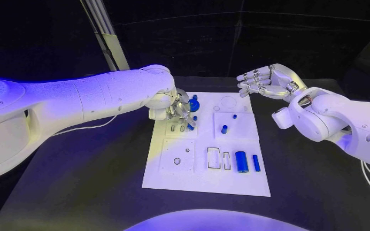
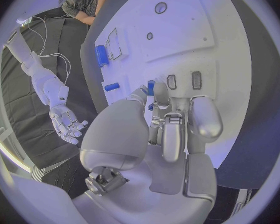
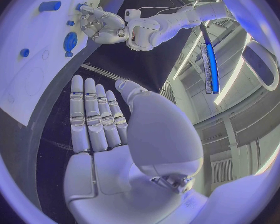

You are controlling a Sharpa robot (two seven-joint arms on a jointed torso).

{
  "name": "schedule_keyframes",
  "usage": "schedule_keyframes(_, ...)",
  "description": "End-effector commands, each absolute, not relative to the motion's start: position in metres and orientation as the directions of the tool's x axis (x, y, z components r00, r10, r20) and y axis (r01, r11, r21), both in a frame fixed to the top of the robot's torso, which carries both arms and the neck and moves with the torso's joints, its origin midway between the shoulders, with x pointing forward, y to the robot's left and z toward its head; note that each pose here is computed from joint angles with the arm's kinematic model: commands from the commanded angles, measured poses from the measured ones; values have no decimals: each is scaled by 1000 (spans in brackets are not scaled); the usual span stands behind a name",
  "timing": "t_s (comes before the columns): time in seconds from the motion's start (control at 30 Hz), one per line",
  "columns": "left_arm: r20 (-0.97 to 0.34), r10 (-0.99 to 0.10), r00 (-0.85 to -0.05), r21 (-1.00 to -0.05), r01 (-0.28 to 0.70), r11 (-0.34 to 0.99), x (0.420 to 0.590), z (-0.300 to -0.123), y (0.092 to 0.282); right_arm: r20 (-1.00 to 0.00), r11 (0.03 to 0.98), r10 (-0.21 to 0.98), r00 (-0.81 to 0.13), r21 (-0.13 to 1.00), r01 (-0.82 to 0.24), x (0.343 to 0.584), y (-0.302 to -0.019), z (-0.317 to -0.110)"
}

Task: Assemble the parts on the task board

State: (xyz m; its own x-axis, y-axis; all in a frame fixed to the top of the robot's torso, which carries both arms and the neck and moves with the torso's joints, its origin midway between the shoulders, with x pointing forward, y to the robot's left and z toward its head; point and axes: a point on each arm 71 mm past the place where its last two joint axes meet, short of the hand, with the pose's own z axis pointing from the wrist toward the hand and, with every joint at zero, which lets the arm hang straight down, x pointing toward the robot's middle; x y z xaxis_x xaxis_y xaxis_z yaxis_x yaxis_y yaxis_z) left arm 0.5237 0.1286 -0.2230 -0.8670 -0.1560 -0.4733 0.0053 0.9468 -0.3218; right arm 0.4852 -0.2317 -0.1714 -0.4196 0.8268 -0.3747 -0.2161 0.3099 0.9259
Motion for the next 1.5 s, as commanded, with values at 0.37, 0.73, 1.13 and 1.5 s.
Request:
schedule_keyframes(0.37,-485,-205,-850,-390,1,921,521,-223,135,-374,304,818,-437,926,-222,486,-229,-171)
schedule_keyframes(0.73,-530,-308,-790,-468,-30,883,515,-217,148,-374,306,818,-437,926,-220,487,-230,-171)
schedule_keyframes(1.13,-581,-359,-731,-463,-66,884,506,-219,166,-375,309,819,-434,926,-219,487,-232,-171)
schedule_keyframes(1.5,-607,-321,-727,-408,-62,911,496,-232,170,-377,310,821,-428,925,-220,487,-234,-171)
